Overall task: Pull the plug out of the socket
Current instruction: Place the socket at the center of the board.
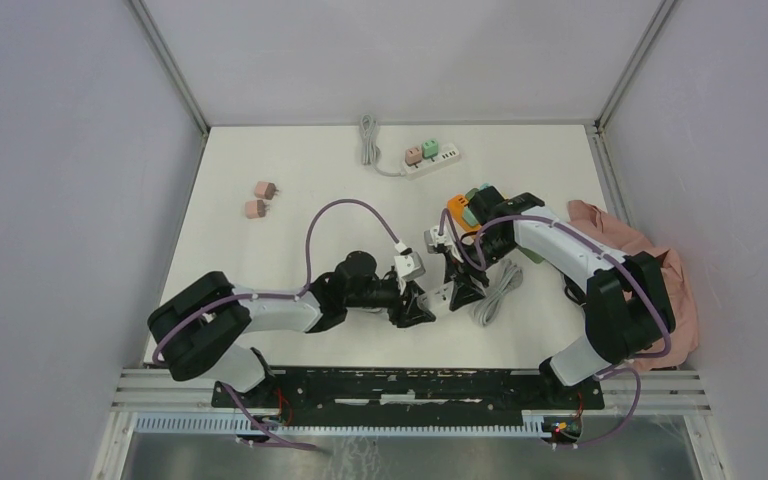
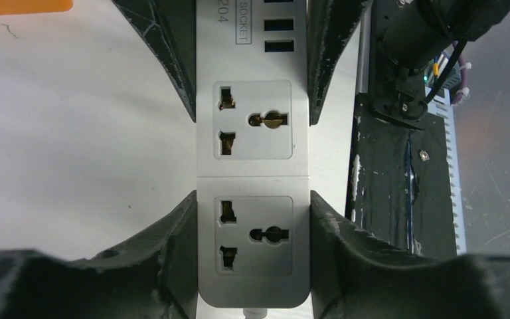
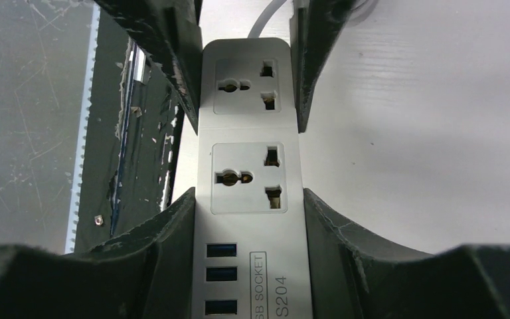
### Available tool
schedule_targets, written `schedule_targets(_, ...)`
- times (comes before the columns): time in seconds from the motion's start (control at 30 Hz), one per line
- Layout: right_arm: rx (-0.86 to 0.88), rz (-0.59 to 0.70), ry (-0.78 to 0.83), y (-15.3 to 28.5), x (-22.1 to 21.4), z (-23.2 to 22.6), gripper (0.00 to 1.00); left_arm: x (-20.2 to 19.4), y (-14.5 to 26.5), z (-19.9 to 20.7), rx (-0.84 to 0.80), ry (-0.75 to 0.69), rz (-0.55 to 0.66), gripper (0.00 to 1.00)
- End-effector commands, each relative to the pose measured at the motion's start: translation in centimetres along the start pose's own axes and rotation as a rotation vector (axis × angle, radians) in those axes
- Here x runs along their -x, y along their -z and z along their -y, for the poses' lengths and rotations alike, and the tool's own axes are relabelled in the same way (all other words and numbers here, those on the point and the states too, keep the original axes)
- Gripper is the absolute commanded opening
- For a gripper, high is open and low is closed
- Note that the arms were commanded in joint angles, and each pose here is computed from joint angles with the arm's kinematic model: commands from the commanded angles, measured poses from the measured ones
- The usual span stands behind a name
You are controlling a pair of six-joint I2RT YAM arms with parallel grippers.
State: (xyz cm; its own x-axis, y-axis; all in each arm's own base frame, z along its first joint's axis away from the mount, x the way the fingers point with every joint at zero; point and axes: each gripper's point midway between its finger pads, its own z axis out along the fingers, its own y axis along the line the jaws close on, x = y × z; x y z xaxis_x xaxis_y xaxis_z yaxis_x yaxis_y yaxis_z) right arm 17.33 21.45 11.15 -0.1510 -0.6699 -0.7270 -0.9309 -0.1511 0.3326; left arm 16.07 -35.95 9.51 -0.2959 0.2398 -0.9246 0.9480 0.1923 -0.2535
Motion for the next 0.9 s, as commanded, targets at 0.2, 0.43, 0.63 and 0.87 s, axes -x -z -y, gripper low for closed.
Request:
schedule_targets(0.2,-0.002,0.073,0.013,0.6,2.2,-0.2,0.46,1.5,-0.5,-0.8,0.035,-0.051,0.018,0.03)
schedule_targets(0.43,-0.162,0.08,0.039,1.9,3.0,1.0,0.91,1.5,1.4,-2.2,0.16,-0.057,0.059,0.03)
schedule_targets(0.63,-0.293,0.103,0.094,4.9,3.9,0.9,0.96,1.4,4.0,-6.2,0.415,-0.001,0.104,0.03)
schedule_targets(0.87,-0.329,0.12,0.102,5.8,3.9,0.8,0.96,2.7,9.0,-13.9,0.65,0.263,0.218,0.03)
